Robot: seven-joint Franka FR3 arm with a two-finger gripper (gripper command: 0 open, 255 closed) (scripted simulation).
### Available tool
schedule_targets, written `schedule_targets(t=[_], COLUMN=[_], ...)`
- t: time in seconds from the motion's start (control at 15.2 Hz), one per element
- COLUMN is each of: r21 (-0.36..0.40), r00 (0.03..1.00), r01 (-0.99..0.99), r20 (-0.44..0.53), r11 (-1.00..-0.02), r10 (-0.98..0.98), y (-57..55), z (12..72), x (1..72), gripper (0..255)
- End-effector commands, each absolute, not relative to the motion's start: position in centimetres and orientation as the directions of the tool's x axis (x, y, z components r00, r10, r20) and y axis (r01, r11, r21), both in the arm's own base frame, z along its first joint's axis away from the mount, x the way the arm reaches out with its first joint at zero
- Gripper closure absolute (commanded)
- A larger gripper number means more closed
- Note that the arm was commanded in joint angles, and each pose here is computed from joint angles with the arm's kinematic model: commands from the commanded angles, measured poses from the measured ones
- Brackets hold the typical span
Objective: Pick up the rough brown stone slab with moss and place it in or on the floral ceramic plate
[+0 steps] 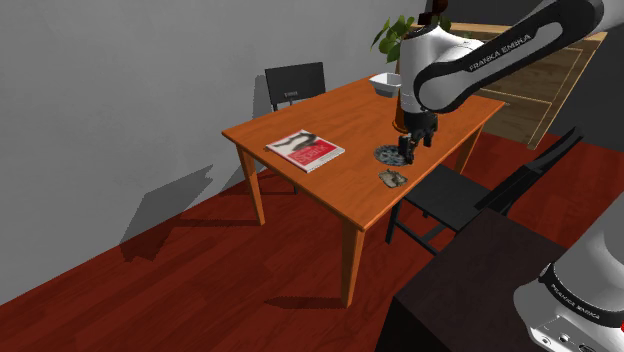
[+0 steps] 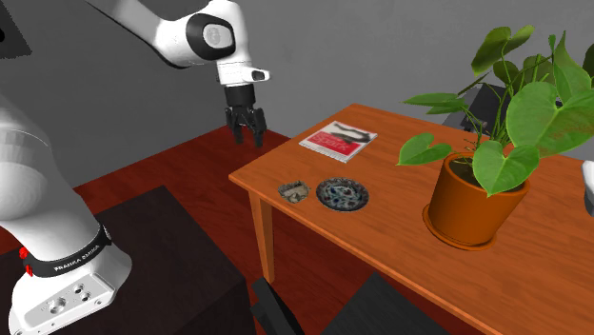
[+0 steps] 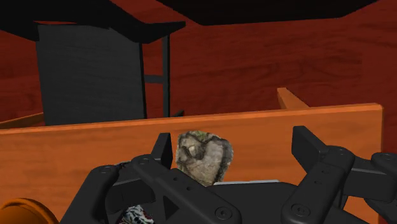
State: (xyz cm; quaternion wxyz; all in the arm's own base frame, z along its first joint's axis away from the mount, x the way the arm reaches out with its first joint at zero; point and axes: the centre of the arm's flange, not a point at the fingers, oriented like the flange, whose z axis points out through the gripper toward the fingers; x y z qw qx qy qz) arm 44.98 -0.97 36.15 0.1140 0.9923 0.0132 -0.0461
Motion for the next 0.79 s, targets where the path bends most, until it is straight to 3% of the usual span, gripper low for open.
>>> schedule_targets(t=[0.0,0.73], r21=[0.238,0.310], r00=[0.996,0.998], r01=[0.025,-0.040], r20=[-0.084,-0.031], r11=[-0.971,-0.950], r10=[0.005,-0.052], y=[-1.4,-3.7], z=[34.3,24.1], x=[46.8,56.4], gripper=[0,0])
